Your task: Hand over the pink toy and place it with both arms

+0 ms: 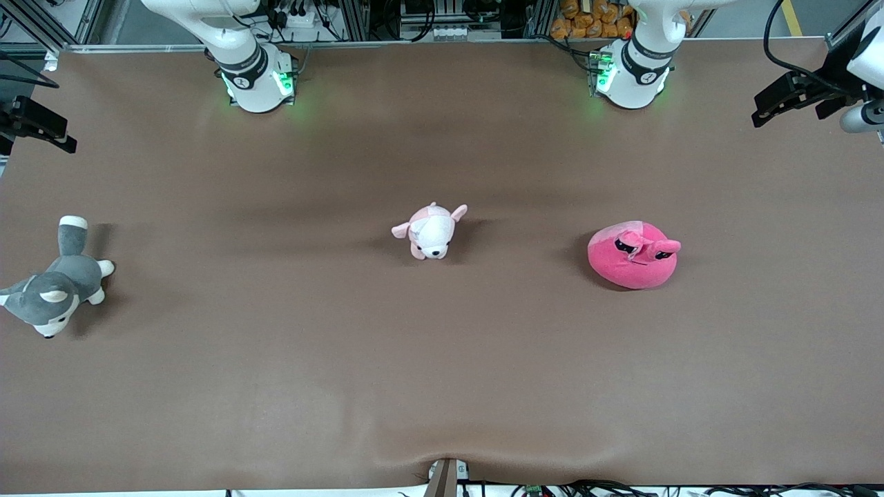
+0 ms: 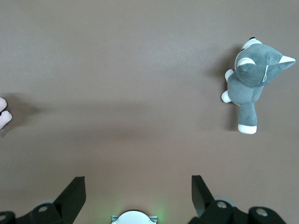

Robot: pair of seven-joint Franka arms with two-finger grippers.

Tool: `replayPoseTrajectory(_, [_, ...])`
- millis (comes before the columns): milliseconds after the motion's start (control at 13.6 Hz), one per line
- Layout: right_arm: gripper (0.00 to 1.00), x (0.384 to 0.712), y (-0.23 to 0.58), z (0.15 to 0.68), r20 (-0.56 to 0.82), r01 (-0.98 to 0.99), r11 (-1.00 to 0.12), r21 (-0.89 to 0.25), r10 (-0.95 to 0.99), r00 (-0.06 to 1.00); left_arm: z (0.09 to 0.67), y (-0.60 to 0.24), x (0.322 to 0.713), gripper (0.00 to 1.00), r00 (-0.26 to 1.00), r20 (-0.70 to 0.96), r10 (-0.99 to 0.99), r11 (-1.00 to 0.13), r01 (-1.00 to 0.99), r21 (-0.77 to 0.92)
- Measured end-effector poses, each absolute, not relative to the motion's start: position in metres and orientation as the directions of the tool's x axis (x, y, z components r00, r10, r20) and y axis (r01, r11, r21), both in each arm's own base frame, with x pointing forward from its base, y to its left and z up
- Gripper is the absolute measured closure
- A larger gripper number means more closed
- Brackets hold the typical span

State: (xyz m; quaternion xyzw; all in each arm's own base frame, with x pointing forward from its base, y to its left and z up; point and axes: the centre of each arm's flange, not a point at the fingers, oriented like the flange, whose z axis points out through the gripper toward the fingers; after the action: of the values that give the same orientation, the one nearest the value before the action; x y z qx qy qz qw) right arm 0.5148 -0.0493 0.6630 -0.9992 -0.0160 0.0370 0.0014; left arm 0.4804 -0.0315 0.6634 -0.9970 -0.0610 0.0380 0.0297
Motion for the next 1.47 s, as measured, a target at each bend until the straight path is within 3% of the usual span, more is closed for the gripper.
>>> replayPoseTrajectory(1475, [0.00,0.515,-0.049,0.663,-0.074,0.032,-0.999,-0.004,0.032,0.997,0.659,0.002,0.494,0.00,0.978,-0.098,0.186,-0.982,0.181,-0.061])
